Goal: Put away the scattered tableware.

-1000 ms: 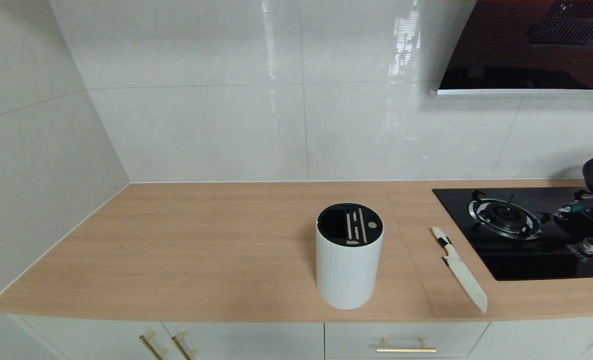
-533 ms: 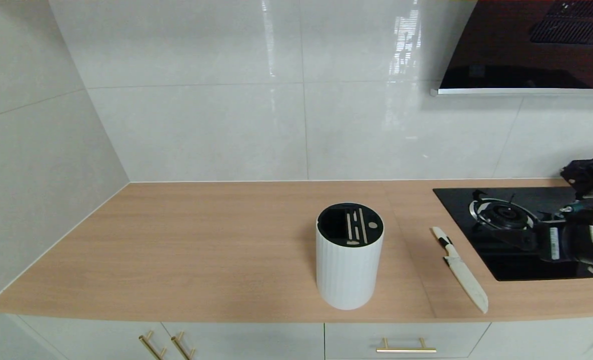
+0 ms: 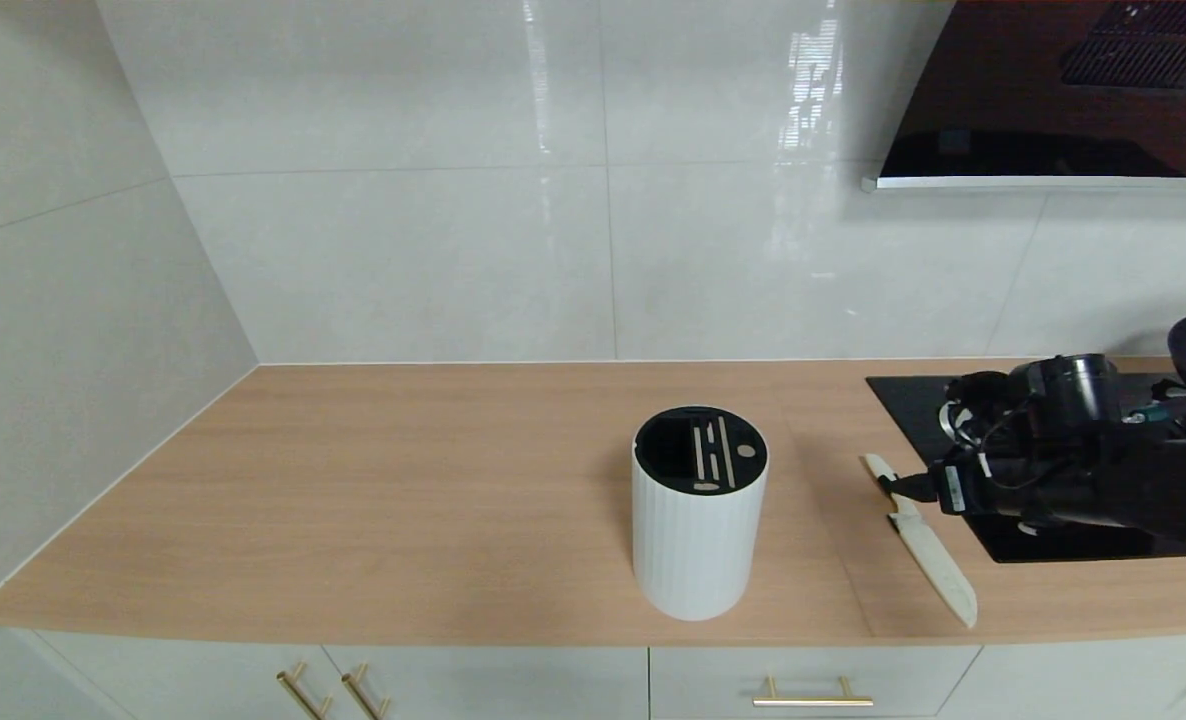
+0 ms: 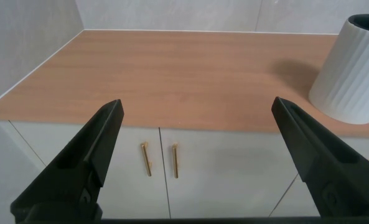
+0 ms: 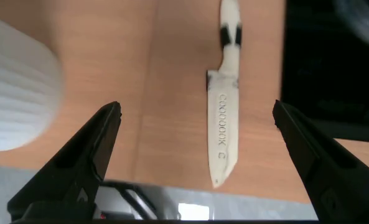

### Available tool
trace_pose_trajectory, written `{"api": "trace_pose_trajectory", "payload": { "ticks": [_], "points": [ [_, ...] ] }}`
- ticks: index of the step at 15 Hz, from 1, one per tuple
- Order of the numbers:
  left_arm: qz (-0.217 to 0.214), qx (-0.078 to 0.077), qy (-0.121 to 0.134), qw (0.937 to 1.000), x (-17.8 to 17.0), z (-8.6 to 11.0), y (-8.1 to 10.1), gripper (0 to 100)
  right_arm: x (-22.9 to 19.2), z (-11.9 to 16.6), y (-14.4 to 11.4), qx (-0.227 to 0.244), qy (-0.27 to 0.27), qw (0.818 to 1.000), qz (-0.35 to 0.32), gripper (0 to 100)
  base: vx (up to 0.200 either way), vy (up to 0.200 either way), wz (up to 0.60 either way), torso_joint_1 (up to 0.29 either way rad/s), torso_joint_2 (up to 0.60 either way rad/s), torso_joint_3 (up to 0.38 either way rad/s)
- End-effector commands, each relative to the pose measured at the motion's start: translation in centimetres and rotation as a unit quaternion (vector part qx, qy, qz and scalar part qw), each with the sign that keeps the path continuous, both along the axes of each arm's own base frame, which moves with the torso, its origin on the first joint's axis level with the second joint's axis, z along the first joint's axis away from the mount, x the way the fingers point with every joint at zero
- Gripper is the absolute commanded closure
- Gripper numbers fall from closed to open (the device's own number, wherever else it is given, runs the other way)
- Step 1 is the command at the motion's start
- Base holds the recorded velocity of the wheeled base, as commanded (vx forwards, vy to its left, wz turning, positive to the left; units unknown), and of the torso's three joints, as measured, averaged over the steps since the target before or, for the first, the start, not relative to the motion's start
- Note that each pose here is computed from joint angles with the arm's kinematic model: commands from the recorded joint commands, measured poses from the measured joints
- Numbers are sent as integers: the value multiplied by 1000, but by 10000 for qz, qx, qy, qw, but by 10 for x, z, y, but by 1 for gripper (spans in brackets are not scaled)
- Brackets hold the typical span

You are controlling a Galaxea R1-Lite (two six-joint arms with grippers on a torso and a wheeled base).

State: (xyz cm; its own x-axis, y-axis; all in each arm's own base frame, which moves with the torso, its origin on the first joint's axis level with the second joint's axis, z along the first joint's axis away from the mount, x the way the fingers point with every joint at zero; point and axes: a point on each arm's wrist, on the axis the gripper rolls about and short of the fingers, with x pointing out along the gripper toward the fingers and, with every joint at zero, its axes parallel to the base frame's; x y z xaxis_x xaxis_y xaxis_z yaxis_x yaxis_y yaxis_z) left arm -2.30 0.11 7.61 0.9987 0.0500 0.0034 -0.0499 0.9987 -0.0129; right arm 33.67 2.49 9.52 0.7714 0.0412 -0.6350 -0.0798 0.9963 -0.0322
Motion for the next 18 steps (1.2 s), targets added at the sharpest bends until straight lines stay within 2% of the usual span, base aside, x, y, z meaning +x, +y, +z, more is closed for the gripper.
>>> {"api": "trace_pose_trajectory", "payload": {
  "ticks": [1,5,10,18],
  "points": [
    [3,-5,1,10000,0,0,0,0,20,-52,-7,-84,498,9986,-140,0,0,0,0,0,0,0],
    [3,-5,1,10000,0,0,0,0,30,-72,-12,-114,605,9979,-201,0,0,0,0,0,0,0],
    [-5,-5,1,10000,0,0,0,0,48,-106,-18,-72,347,9990,-256,0,0,0,0,0,0,0],
    [3,-5,1,10000,0,0,0,0,61,-114,-25,249,203,9995,-43,0,0,0,0,0,0,0]
  ]
}}
